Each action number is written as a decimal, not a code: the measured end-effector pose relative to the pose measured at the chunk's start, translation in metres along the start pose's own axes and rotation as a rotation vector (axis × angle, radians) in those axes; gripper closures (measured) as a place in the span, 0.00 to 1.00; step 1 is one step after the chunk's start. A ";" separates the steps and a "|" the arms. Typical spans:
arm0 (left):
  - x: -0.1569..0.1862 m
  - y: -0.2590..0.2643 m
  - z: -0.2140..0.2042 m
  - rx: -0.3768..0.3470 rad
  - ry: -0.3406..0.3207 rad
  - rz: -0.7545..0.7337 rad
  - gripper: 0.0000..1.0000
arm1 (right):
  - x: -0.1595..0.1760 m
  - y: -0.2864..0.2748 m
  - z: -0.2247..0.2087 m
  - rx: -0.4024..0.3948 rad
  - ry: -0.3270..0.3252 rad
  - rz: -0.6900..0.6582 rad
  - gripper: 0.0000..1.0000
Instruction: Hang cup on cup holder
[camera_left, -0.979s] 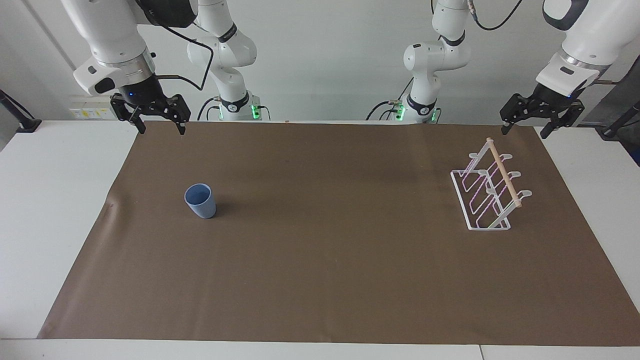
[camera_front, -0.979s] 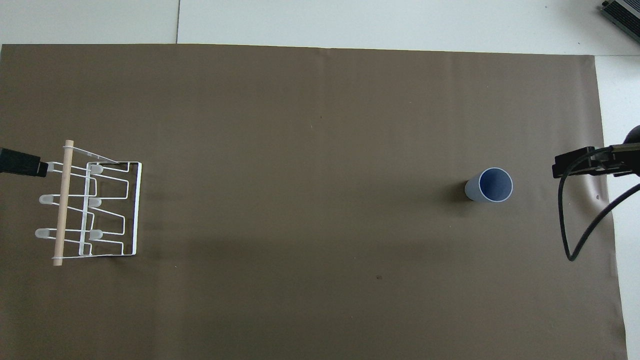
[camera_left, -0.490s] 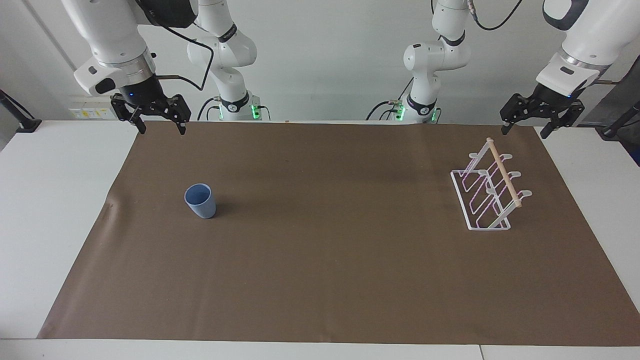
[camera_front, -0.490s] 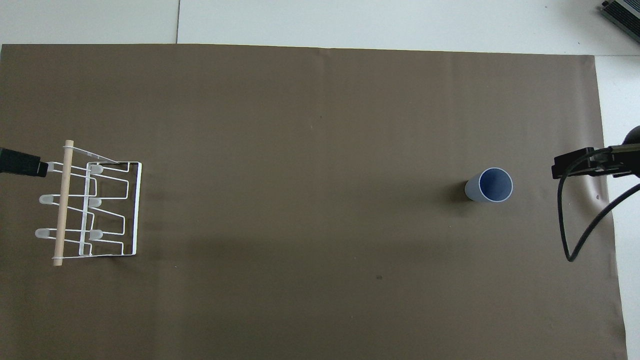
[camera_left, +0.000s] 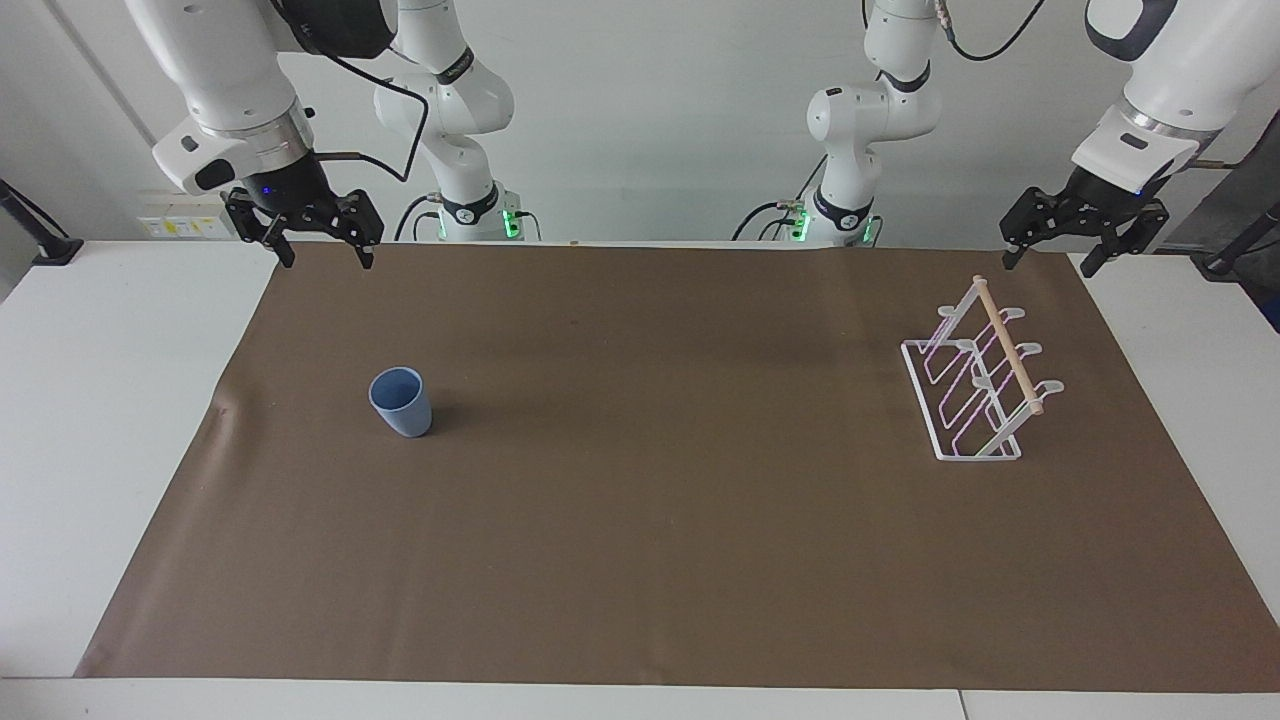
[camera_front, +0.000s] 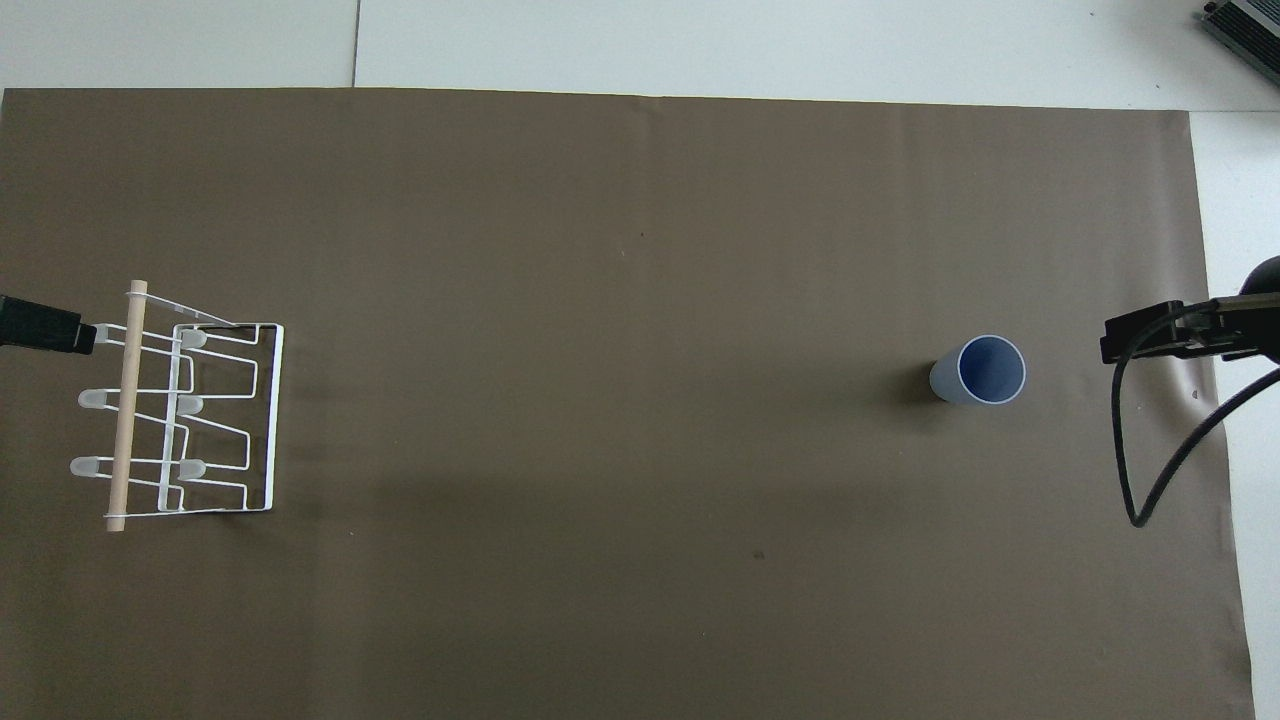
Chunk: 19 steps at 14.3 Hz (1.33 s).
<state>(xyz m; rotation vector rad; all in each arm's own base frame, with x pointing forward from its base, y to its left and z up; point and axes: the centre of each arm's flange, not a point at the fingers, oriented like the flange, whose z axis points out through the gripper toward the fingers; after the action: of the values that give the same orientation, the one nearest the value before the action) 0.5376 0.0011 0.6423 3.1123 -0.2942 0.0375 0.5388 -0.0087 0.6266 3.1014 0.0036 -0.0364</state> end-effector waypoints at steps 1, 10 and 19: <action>0.000 0.000 0.000 0.000 0.000 0.000 0.00 | 0.000 0.000 0.000 0.000 0.000 0.000 0.00; 0.000 0.000 0.000 0.000 0.000 0.000 0.00 | 0.000 0.002 0.012 0.001 0.033 0.003 0.00; 0.000 0.000 0.000 0.000 0.000 0.000 0.00 | 0.004 0.032 0.049 -0.001 0.049 -0.056 0.00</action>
<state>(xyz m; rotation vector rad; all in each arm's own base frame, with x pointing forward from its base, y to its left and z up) 0.5376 0.0011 0.6422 3.1123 -0.2941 0.0374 0.5421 -0.0431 0.5792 3.0997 0.0913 0.0386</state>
